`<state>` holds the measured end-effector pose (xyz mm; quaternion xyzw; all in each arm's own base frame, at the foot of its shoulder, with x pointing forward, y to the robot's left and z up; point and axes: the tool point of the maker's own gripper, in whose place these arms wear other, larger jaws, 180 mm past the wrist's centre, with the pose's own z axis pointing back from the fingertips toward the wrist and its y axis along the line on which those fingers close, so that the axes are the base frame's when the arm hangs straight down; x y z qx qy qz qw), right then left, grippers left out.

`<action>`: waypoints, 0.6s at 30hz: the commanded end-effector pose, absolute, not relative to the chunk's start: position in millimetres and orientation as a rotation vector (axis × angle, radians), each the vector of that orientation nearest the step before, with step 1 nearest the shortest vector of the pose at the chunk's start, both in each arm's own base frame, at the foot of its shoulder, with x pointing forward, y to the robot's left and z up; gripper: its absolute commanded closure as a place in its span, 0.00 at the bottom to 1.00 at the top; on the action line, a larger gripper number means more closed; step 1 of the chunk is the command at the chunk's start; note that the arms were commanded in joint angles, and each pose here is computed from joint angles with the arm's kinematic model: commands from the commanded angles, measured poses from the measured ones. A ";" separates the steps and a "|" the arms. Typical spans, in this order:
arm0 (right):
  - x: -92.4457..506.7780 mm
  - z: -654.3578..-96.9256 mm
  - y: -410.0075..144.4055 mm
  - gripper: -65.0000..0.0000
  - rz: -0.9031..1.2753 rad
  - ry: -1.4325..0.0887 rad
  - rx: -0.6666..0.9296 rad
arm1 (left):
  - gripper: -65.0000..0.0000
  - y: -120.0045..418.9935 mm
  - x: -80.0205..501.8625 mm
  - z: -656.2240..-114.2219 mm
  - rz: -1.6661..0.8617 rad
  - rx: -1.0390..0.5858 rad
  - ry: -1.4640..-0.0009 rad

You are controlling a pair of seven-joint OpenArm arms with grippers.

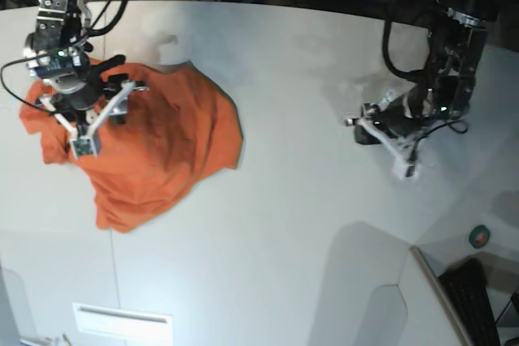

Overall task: Layout the t-shirt on the table in an organized manner, then fold the t-shirt properly
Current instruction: 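Drag the pinched fabric away from the pile with the right gripper, then grasp the shirt edge with the left gripper while the right holds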

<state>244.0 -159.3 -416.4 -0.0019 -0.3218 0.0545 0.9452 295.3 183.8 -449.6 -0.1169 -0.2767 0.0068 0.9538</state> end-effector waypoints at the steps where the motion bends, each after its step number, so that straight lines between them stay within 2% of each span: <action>1: 251.4 -406.7 -167.4 0.61 0.118 -0.692 -0.033 | 0.90 168.5 321.4 -431.4 -0.028 -0.261 -0.634; 2: 251.3 -407.2 -166.8 0.65 0.119 -0.690 -0.032 | 1.00 140.4 327.4 -433.2 -0.067 -0.300 -0.626; 4: 251.7 -406.6 -170.1 0.75 0.118 -0.691 -0.040 | 1.00 94.4 339.2 -435.8 -0.125 -0.359 -0.610; 7: 246.9 -413.6 -193.7 1.00 0.096 -0.662 -0.080 | 1.00 36.6 350.1 -444.9 -0.169 -0.423 -0.562; 12: 240.4 -448.8 -233.5 1.00 -0.039 -0.565 -0.094 | 1.00 -54.5 349.2 -464.1 -0.328 -0.448 -0.487; 16: 238.3 -472.7 -256.9 1.00 -0.057 -0.486 -0.103 | 1.00 -90.1 320.5 -490.3 -0.583 -0.341 -0.463; 18: 241.9 -483.3 -263.1 1.00 -0.066 -0.455 -0.096 | 1.00 -90.1 305.2 -502.5 -0.618 -0.318 -0.436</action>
